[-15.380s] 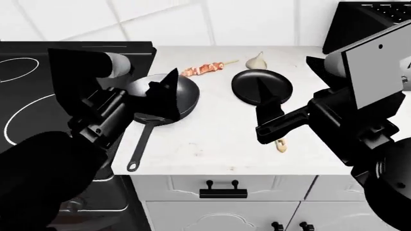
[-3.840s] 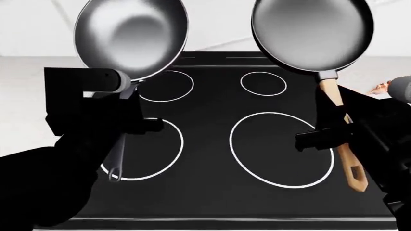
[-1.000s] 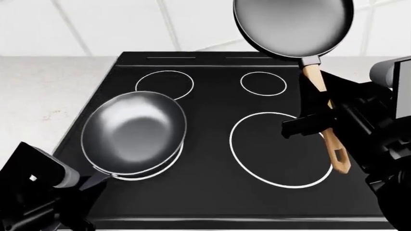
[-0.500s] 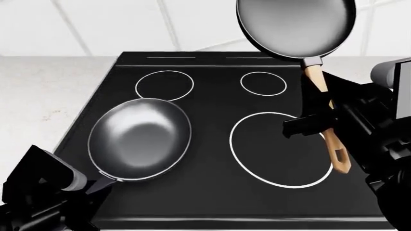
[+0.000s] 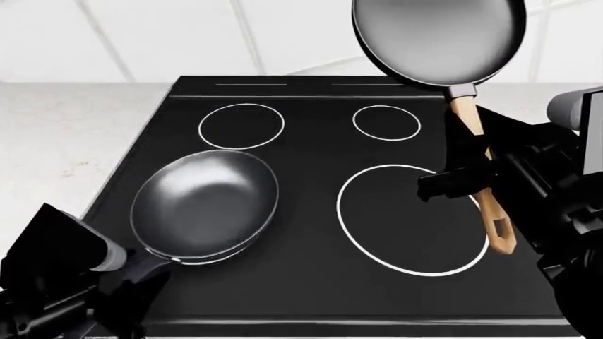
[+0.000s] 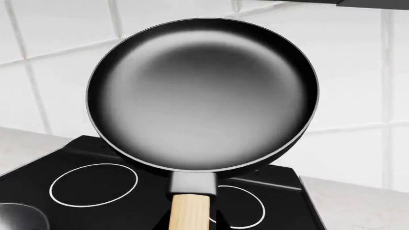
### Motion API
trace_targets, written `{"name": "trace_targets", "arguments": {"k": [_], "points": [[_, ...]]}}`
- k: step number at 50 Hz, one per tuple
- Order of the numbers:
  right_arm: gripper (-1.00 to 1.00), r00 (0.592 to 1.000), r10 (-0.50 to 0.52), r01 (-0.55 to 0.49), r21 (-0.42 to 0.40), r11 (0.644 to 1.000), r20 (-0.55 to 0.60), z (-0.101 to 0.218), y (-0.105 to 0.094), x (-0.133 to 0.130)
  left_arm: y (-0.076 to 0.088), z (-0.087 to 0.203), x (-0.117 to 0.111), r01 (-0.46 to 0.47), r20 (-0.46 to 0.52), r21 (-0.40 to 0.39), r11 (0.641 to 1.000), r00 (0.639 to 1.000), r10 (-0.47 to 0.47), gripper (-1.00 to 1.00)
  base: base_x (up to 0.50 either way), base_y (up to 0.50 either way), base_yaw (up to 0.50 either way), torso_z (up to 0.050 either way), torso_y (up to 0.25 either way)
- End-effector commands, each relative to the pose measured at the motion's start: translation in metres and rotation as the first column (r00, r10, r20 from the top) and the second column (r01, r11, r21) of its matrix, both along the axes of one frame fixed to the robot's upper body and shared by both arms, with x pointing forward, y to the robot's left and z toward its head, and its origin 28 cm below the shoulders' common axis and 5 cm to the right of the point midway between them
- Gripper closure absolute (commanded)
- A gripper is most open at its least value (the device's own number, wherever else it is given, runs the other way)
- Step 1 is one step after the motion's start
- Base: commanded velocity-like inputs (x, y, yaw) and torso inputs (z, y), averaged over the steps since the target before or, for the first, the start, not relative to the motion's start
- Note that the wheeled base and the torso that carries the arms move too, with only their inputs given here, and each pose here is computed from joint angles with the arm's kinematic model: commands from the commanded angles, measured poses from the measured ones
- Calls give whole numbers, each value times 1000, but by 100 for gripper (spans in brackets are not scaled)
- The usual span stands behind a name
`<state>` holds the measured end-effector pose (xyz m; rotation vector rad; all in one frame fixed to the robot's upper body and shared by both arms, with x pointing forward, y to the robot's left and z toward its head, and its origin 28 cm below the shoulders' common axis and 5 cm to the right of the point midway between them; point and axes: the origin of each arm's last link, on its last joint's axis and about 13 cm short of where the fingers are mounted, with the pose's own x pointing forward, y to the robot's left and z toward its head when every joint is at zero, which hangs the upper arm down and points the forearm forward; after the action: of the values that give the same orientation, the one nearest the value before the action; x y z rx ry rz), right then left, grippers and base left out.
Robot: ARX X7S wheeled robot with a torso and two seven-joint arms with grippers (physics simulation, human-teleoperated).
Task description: Place both pans onto different burners. Then place the garlic and the skewer on different pans.
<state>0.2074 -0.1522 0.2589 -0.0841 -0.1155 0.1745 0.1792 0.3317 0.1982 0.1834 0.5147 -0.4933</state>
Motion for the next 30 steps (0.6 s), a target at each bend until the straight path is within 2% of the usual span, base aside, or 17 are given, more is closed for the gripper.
{"name": "trace_targets", "arguments": {"k": [1, 13, 20, 26, 30], "points": [[100, 992, -69, 69, 7, 998, 106, 13, -6, 3, 0, 9, 2, -5, 41, 11, 1000, 999, 4, -100, 0, 0, 0, 0, 0], [100, 992, -72, 71, 10, 997, 105, 12, -7, 3, -4, 22, -2, 39, 93, 3, 999, 995, -39, -100, 0, 0, 0, 1, 3], [100, 992, -71, 70, 10, 997, 107, 12, -7, 2, -8, 45, -7, 74, 188, -6, 997, 980, -71, -100, 0, 0, 0, 0, 2], [100, 994, -49, 49, -6, 999, 101, 12, -6, -3, -13, 67, -11, 109, 300, -24, 994, 949, -97, -100, 0, 0, 0, 2, 3], [100, 994, -47, 49, -17, 999, 96, 13, -6, -5, -15, 76, -9, 101, 368, -51, 994, 927, -75, -100, 0, 0, 0, 0, 0]]}}
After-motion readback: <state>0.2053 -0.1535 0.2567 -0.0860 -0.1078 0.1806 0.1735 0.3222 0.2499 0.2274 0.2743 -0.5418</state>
